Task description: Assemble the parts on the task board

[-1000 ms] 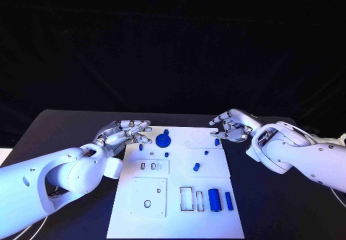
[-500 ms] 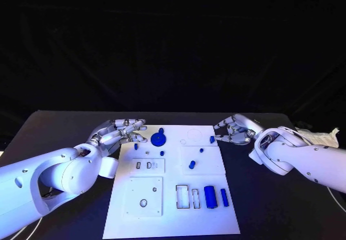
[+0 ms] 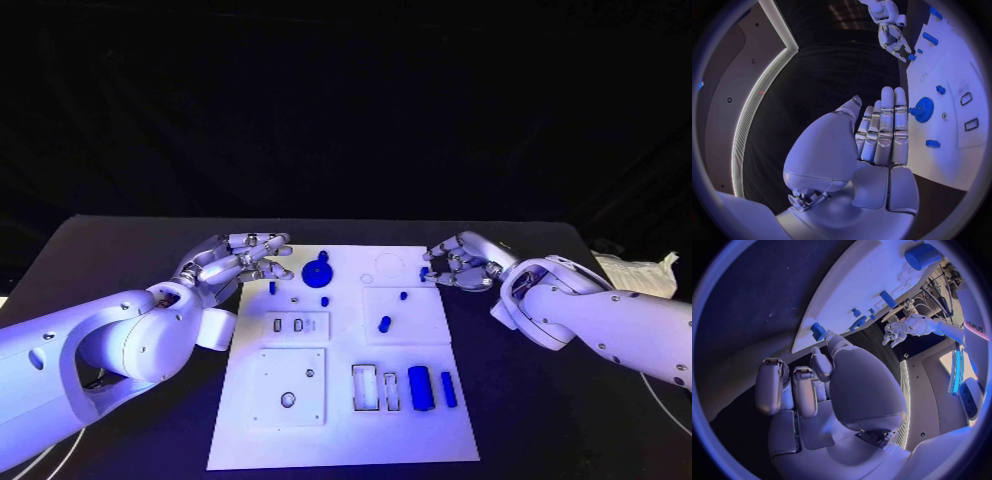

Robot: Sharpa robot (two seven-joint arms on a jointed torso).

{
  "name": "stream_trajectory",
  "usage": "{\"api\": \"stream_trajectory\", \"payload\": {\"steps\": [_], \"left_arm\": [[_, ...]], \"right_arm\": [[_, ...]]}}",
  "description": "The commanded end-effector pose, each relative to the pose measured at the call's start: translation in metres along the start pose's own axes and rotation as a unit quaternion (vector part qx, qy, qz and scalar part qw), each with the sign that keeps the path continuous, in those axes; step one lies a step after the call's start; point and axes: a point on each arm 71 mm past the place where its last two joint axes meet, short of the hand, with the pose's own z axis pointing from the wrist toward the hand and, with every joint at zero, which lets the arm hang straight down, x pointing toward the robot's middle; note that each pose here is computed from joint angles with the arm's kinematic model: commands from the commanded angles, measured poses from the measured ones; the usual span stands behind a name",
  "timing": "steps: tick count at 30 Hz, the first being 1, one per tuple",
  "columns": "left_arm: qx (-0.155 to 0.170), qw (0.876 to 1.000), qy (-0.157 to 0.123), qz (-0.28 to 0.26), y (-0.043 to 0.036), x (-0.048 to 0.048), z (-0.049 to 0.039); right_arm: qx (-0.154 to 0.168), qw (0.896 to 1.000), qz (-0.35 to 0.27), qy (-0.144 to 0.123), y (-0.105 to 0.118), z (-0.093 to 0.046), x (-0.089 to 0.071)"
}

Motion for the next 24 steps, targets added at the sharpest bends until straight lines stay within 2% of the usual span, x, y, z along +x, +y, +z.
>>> {"api": "stream_trajectory", "payload": {"steps": [1,24], "left_arm": [[0.004,1.0,0.011,-0.001,-0.0009,0.002,0.0003],[0.001,1.0,0.007,0.0,-0.0005,0.0008,0.0002]], "right_arm": [[-0.014,1.0,-0.011,0.011,0.0022,0.0004,0.0031],[-0.002,1.0,-0.01,0.023,0.0004,0.0067,0.013]]}}
